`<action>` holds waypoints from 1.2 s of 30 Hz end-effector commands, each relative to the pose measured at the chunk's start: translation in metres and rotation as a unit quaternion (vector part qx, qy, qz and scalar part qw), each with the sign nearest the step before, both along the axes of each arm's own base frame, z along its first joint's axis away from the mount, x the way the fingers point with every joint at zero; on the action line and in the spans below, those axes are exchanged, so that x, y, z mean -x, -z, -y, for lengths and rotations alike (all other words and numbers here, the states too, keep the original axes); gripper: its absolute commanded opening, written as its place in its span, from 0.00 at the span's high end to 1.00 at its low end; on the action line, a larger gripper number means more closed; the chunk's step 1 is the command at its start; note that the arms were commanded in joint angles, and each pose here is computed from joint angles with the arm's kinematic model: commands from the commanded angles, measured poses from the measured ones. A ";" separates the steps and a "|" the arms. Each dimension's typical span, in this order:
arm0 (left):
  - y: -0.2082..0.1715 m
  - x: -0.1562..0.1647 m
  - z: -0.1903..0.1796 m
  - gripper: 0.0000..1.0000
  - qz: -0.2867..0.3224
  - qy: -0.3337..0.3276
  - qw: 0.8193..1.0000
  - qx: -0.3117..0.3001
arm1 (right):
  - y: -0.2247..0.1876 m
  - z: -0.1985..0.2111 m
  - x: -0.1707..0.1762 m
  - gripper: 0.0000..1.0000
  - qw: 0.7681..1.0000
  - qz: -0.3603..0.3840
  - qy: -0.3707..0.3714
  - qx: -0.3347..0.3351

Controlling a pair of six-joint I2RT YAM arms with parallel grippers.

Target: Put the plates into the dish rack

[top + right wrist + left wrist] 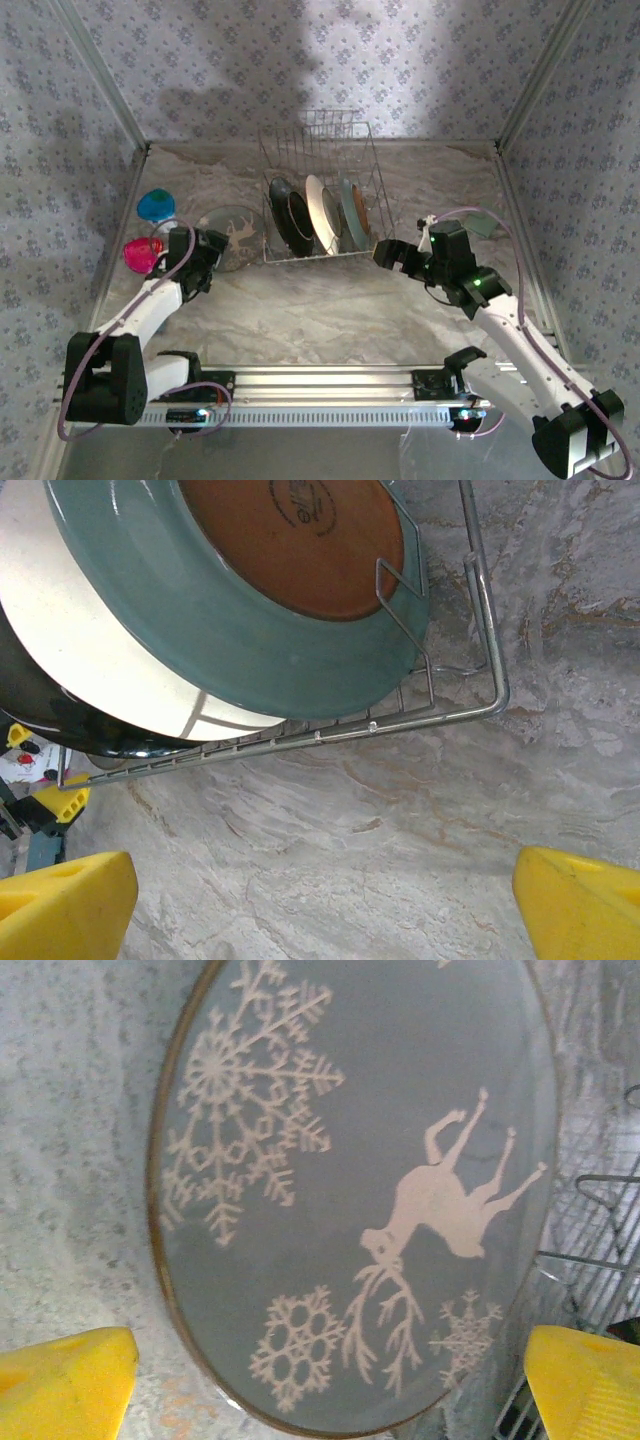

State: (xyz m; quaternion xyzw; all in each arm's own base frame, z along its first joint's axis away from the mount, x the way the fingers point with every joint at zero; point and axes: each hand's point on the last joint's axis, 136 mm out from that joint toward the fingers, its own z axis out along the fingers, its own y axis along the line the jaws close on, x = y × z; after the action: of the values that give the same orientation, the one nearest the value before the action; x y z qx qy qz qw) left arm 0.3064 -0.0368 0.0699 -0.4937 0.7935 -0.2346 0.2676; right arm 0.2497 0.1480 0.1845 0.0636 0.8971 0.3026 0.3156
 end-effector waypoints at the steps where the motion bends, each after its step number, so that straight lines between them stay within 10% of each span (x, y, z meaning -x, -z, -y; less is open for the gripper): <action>1: 0.003 -0.005 0.001 0.02 0.005 -0.003 1.000 0.003 | 0.002 0.000 -0.001 0.02 1.000 -0.003 0.004 -0.006; 18: 0.013 -0.024 0.013 0.11 0.034 0.005 0.999 0.037 | 0.007 0.003 -0.004 0.03 1.000 -0.011 0.020 -0.004; 36: 0.030 -0.026 0.013 0.44 0.040 -0.009 0.998 0.050 | 0.013 0.004 -0.005 0.04 1.000 -0.018 0.026 -0.001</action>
State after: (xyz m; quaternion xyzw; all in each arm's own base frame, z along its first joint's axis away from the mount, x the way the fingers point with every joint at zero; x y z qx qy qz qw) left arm 0.3259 -0.0467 0.0367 -0.5068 0.7730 -0.2752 0.2643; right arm 0.2517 0.1463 0.1730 0.0823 0.9012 0.2981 0.3036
